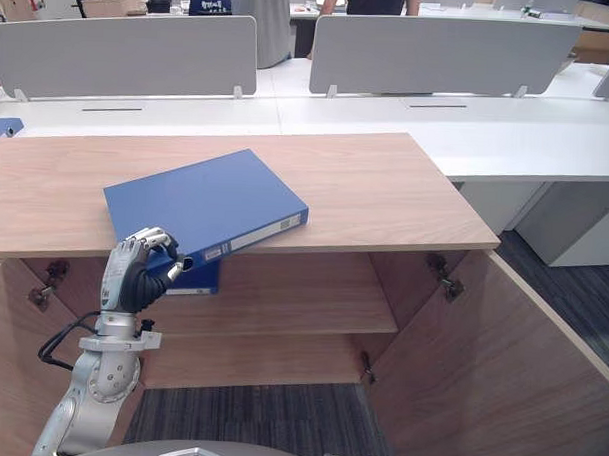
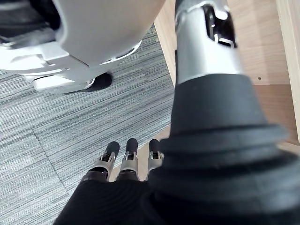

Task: Walk over to the cabinet, pick up the folder, carry it to the office cabinet, place the folder inside the office cabinet, then close the office cabinet door

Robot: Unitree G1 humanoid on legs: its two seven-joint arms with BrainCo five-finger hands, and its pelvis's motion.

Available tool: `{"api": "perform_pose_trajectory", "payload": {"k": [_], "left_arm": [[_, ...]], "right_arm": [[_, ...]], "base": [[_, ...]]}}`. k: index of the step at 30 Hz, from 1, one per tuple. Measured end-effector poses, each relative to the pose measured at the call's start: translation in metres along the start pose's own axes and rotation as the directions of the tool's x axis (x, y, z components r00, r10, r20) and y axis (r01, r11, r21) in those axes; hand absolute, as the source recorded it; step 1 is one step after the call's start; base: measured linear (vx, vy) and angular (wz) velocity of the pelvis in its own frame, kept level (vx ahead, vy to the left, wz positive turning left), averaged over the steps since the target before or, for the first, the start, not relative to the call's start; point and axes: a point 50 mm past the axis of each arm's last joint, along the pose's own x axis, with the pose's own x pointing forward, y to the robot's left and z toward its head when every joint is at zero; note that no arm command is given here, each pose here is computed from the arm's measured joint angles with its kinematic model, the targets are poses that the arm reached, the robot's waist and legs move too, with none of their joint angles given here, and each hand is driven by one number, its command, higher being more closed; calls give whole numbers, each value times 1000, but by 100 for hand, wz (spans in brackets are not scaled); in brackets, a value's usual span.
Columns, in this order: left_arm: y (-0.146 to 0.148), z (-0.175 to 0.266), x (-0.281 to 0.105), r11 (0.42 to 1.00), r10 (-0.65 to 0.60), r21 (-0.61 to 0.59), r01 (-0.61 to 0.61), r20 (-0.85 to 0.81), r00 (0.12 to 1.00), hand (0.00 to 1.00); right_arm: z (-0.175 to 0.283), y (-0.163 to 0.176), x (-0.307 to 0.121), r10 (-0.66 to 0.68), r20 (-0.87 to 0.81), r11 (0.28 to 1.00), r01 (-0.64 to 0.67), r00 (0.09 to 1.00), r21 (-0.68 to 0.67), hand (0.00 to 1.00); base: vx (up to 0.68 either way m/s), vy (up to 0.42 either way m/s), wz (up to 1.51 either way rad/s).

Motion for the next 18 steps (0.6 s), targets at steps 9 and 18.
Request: {"api": "perform_pose_trajectory", "payload": {"k": [9,18], "left_arm": [[1,13,0,997,1,-81,2,44,999,0],[-2,17,-3,996,-26,-89,32,73,997,0]], "right_arm": [[-1,0,0,2,-1,1000,-2,1000,-10,0],[1,1,0,8,13,1000,-7,1000,-30,0]], "base": [[-6,-7,0],[-7,-5,0]]}}
